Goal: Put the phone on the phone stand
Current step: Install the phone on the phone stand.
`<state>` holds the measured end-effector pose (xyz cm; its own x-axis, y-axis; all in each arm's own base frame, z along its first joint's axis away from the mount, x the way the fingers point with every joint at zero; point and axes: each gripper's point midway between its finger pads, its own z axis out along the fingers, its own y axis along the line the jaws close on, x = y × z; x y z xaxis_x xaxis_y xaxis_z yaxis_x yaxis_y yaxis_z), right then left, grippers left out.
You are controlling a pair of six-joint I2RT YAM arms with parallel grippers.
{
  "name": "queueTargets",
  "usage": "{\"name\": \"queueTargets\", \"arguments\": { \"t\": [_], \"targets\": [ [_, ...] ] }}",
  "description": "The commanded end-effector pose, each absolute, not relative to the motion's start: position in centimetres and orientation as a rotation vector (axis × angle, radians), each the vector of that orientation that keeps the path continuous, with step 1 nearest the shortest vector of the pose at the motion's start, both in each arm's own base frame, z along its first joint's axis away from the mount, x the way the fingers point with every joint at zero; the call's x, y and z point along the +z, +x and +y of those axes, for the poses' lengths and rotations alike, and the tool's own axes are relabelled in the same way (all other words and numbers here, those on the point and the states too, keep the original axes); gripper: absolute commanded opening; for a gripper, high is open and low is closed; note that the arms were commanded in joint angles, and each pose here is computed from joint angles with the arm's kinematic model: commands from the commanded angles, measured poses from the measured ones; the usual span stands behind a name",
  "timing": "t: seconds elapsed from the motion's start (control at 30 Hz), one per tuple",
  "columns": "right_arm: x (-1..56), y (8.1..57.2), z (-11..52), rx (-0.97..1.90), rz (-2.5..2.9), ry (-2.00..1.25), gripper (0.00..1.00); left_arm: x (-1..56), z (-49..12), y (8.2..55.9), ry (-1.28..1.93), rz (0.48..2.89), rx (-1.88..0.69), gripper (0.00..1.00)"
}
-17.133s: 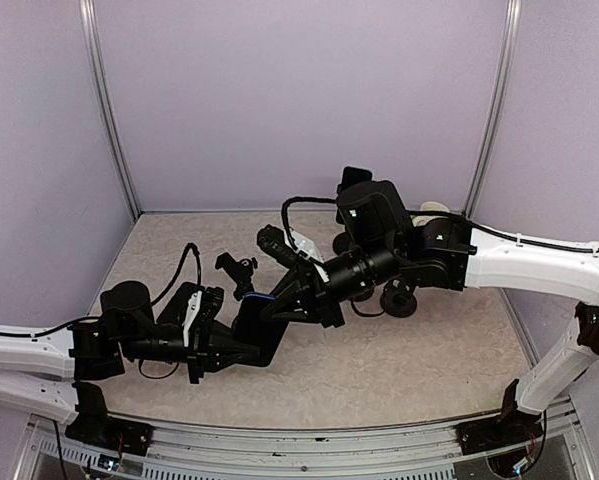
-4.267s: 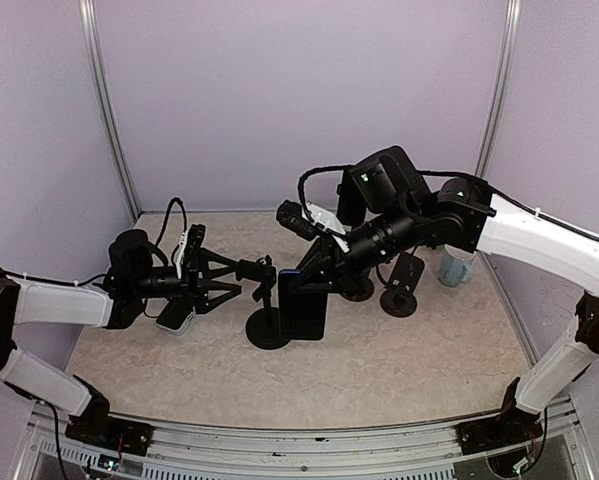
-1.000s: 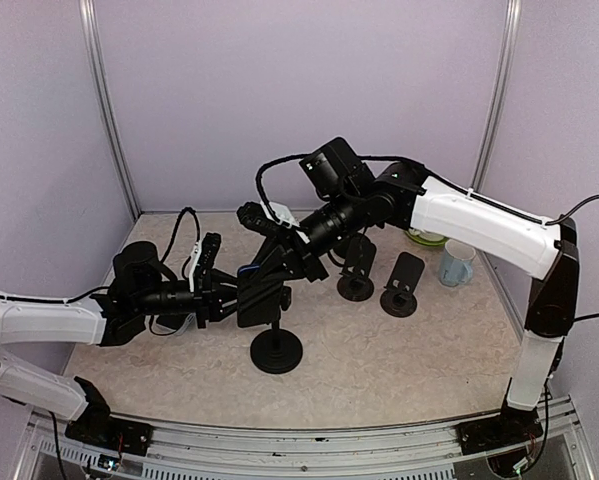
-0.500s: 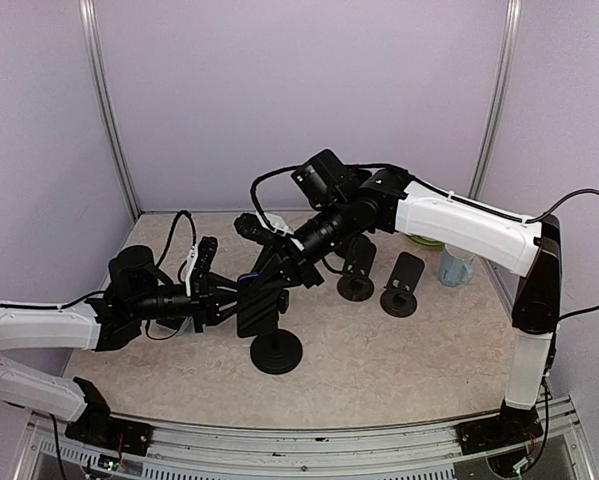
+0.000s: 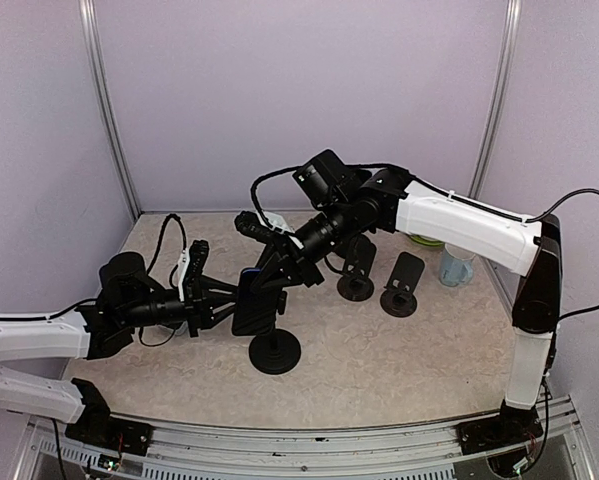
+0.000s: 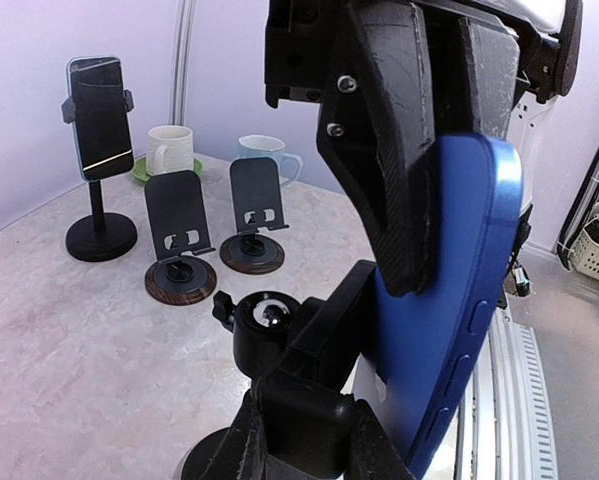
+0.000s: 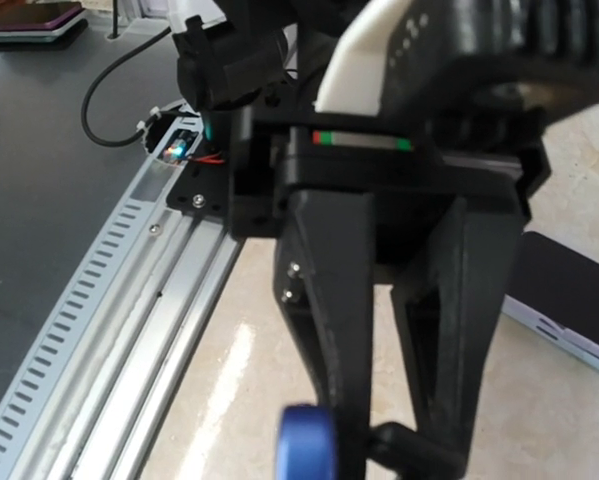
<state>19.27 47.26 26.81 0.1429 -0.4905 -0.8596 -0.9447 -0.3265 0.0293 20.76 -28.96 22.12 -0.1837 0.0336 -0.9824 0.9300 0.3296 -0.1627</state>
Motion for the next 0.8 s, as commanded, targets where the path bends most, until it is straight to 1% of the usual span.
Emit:
{"name": "queueTargets", "arguments": {
  "t": [0.0, 0.17, 0.33, 0.5, 0.77],
  "targets": [
    [22.2, 22.6, 42.7, 0.907, 1.713, -1.901, 0.00, 25.6, -28.5, 19.8, 0.913, 1.379, -1.068, 0.13],
    [22.7, 22.1, 42.8, 0.936, 1.695, -1.924, 0.00, 25.6, -28.4, 20.0, 0.908, 1.390, -1.052, 0.13],
    [21.0, 22.6, 42.5, 0.834, 1.797, -1.931, 0.00, 26.3, -28.2, 20.2, 0.900, 1.392, -1.027, 0.13],
    [20.4, 21.7, 42.2, 0.766, 1.853, -1.953, 0.00, 27.3, -27.6, 19.9, 0.877, 1.373, -1.015, 0.13],
    [18.8, 21.6, 41.4, 0.672, 1.954, -1.947, 0.00, 28.6, -27.4, 18.6, 0.882, 1.329, -1.035, 0.13]
  ]
}}
